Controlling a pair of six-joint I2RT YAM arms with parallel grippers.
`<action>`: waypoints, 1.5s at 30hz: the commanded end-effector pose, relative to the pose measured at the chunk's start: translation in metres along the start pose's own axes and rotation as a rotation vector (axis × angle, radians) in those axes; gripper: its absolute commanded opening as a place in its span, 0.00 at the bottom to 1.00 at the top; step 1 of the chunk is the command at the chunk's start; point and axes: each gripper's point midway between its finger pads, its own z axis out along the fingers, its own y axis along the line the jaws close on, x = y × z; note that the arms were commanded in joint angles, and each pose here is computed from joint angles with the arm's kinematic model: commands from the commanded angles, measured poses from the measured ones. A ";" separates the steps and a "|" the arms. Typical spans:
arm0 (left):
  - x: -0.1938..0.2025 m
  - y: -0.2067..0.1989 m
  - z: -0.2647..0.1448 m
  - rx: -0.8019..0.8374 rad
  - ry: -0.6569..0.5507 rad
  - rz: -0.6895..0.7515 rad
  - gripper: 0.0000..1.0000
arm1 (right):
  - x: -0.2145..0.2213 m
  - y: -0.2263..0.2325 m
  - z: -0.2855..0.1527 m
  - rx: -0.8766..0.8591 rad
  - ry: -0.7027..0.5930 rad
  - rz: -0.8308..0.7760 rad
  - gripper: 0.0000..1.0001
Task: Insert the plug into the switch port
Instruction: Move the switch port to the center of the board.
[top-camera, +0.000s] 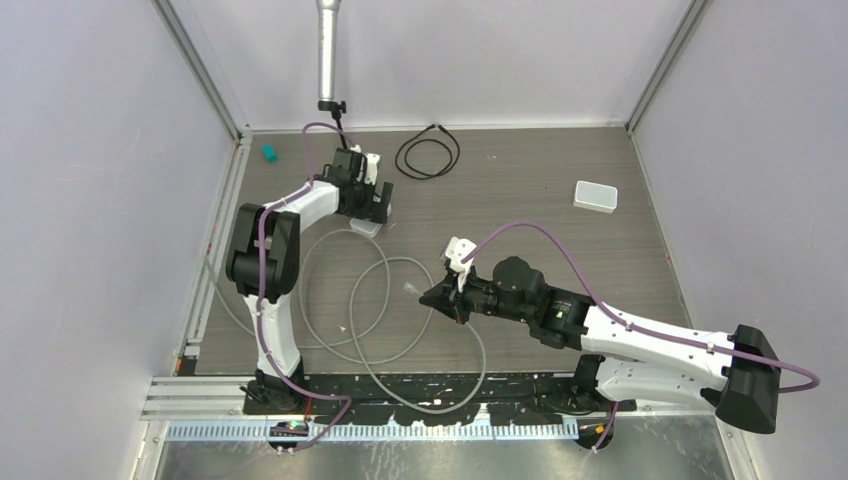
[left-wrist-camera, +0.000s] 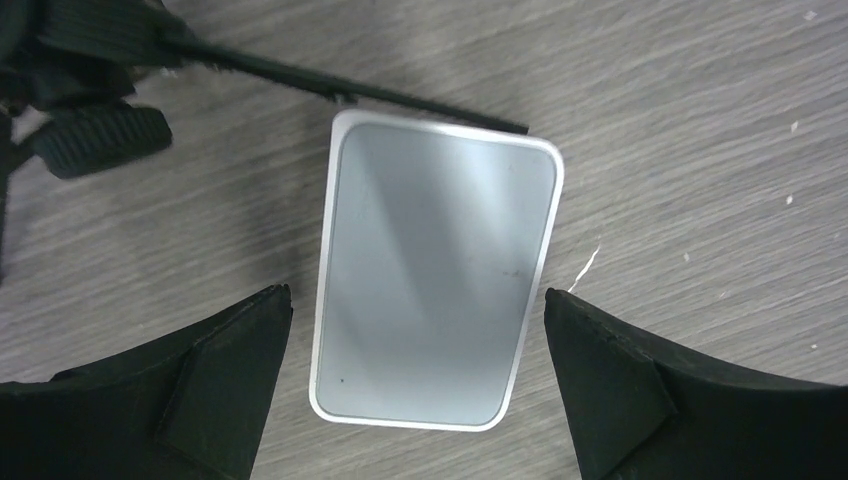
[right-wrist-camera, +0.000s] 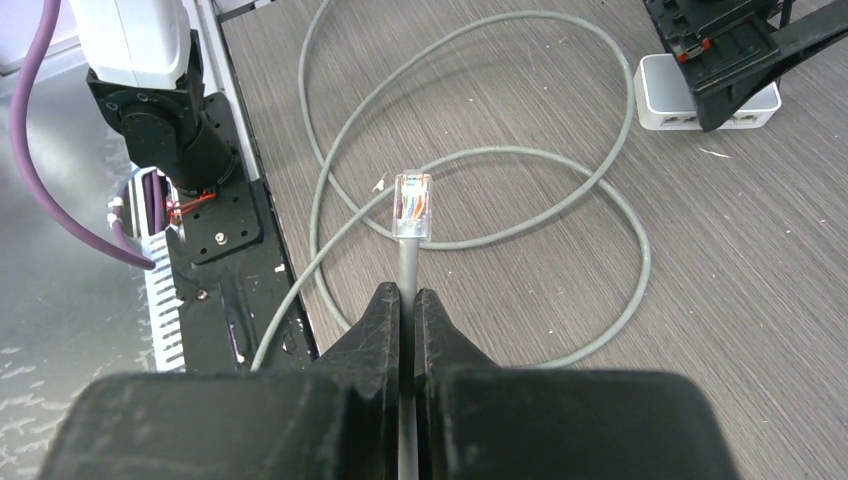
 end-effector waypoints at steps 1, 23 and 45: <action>0.008 0.004 -0.003 -0.016 0.068 -0.009 1.00 | -0.011 0.007 -0.003 -0.029 -0.034 0.010 0.00; -0.012 -0.131 -0.007 0.191 -0.066 0.144 0.50 | -0.011 -0.026 -0.036 0.191 -0.042 0.074 0.01; 0.048 -0.163 -0.011 0.294 0.008 0.162 0.49 | 0.056 -0.161 -0.025 0.594 0.232 0.247 0.01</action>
